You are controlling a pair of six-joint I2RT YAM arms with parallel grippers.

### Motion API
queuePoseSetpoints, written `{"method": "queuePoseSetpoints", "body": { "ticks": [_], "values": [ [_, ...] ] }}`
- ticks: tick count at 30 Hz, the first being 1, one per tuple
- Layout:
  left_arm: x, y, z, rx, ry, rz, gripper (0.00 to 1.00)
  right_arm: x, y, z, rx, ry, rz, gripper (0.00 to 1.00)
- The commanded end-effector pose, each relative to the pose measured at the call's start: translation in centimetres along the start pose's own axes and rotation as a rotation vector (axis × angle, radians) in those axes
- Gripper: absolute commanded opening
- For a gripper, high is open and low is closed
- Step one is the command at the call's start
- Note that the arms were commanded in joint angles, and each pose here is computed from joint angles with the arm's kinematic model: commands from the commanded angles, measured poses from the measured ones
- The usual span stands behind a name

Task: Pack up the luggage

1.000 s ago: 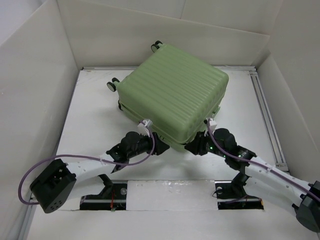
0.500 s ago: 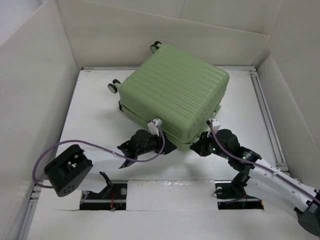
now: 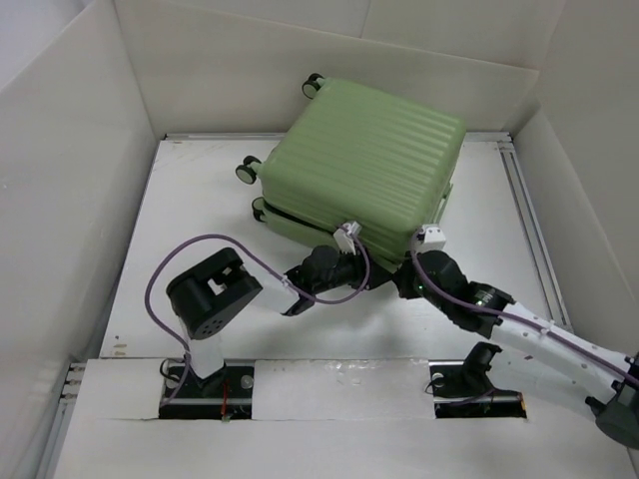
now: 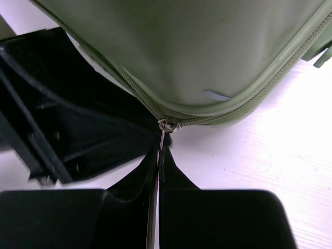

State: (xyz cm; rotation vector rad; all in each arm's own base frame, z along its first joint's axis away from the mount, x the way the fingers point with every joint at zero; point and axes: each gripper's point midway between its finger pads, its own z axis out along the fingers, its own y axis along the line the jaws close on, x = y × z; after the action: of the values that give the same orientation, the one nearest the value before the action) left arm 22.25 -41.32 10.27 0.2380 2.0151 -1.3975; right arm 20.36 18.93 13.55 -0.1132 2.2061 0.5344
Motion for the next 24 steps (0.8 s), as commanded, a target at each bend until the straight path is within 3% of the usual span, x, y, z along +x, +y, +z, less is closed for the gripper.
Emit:
{"method": "queuePoseSetpoints", "body": {
  "ticks": [1,5,8,9,11,14,17,21,24],
  "values": [
    [-4.7,-3.9,2.4,0.152,-0.140,-0.069,0.28,0.0,13.4,-3.4,-0.503,0.026,0.045,0.00],
    [-5.2,-3.6,0.0,0.122,-0.199,-0.065,0.32,-2.3,14.0,-2.9,-0.396,-0.059,0.017,0.00],
    [-6.8,-3.8,-3.6,0.055,-0.271,0.001,0.58,-4.1,12.8,-2.7,-0.323,-0.114,-0.001,0.00],
    [-7.3,-3.8,-4.7,0.034,-0.293,0.049,0.72,-4.6,12.4,-2.6,-0.301,-0.128,-0.006,0.00],
    [-8.5,-5.3,-8.1,0.026,-0.352,0.089,0.81,-5.3,11.3,-2.4,-0.268,-0.148,-0.002,0.00],
    [-9.9,-4.3,-11.4,-0.086,-0.422,0.129,0.92,-6.0,9.5,-2.7,-0.262,-0.169,0.033,0.00],
    [-12.5,-3.7,-15.8,-0.193,-0.536,0.121,0.98,-6.5,8.7,-3.3,-0.289,-0.188,0.037,0.00],
    [-18.4,-1.9,-21.5,-0.341,-0.771,-0.004,1.00,-6.0,8.9,-3.4,-0.316,-0.169,0.031,0.00],
    [-22.7,2.5,-23.7,-0.549,-0.871,-0.072,1.00,-4.8,8.9,-3.2,-0.330,-0.135,0.021,0.00]
  ]
}}
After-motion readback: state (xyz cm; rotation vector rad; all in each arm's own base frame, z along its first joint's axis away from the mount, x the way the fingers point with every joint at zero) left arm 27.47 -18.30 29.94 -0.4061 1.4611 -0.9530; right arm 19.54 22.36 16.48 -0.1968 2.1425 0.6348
